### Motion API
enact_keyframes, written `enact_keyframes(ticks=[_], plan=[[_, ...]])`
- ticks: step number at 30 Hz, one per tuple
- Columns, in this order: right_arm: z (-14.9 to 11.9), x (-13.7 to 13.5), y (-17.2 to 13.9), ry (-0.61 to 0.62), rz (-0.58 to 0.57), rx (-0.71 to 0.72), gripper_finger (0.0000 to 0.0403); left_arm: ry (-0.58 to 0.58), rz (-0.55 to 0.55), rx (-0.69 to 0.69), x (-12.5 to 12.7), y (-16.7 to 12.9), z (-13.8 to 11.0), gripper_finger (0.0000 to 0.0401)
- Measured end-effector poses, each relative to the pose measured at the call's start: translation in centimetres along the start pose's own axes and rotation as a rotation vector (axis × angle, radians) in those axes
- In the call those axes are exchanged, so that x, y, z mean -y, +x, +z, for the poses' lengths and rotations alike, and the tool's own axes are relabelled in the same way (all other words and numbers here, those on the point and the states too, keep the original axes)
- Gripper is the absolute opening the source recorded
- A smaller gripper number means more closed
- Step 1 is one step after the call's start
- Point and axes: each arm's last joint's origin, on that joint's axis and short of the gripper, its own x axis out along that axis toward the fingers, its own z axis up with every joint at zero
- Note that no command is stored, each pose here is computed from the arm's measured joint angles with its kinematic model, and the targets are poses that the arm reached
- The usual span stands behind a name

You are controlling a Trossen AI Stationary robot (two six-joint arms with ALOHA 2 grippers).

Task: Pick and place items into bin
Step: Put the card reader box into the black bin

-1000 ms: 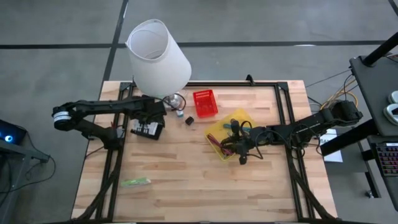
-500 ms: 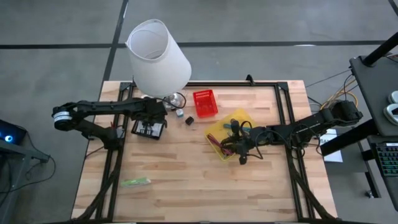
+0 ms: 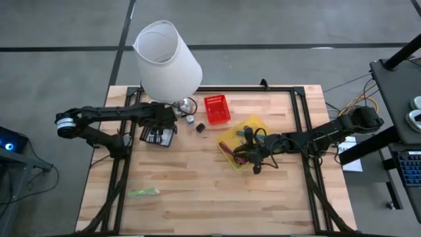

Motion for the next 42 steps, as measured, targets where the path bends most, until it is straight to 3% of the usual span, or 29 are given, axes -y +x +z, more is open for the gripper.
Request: enact_keyframes(ticks=[4, 9, 12, 16, 19, 23, 30, 38, 42], plan=[[0.0, 0.0, 0.0, 0.000, 0.000, 0.000, 0.0063, -0.086, 0.006, -0.021, -0.5, -1.3, 0.1, 0.0172], [0.0, 0.0, 0.0, 0.000, 0.000, 0.000, 0.0062, -0.409, -0.014, -0.007, -1.4, -3.8, 0.5, 0.0175], [0.0, 0.0, 0.0, 0.000, 0.000, 0.000, 0.0059, -0.618, -0.148, 0.020, -1.5, -5.1, 1.0, 0.0175], [0.0, 0.0, 0.0, 0.000, 0.000, 0.000, 0.0060, -0.729, -0.447, 0.022, -0.3, -6.2, 1.7, 0.0176], [0.0, 0.0, 0.0, 0.000, 0.000, 0.000, 0.0062, -0.763, -0.574, -0.019, 1.5, -6.9, 2.1, 0.0176], [0.0, 0.0, 0.0, 0.000, 0.000, 0.000, 0.0058, -0.757, -0.631, -0.090, 4.4, -7.7, 2.5, 0.0176], [0.0, 0.0, 0.0, 0.000, 0.000, 0.000, 0.0059, -0.780, -0.643, -0.231, 10.5, -10.0, 1.6, 0.0176], [0.0, 0.0, 0.0, -0.002, 0.000, 0.001, 0.0058, -0.833, -0.554, -0.370, 16.3, -11.0, 0.1, 0.0176], [0.0, 0.0, 0.0, -0.003, -0.001, 0.002, 0.0057, -0.780, -0.522, -0.392, 18.5, -11.2, -0.3, 0.0176]])
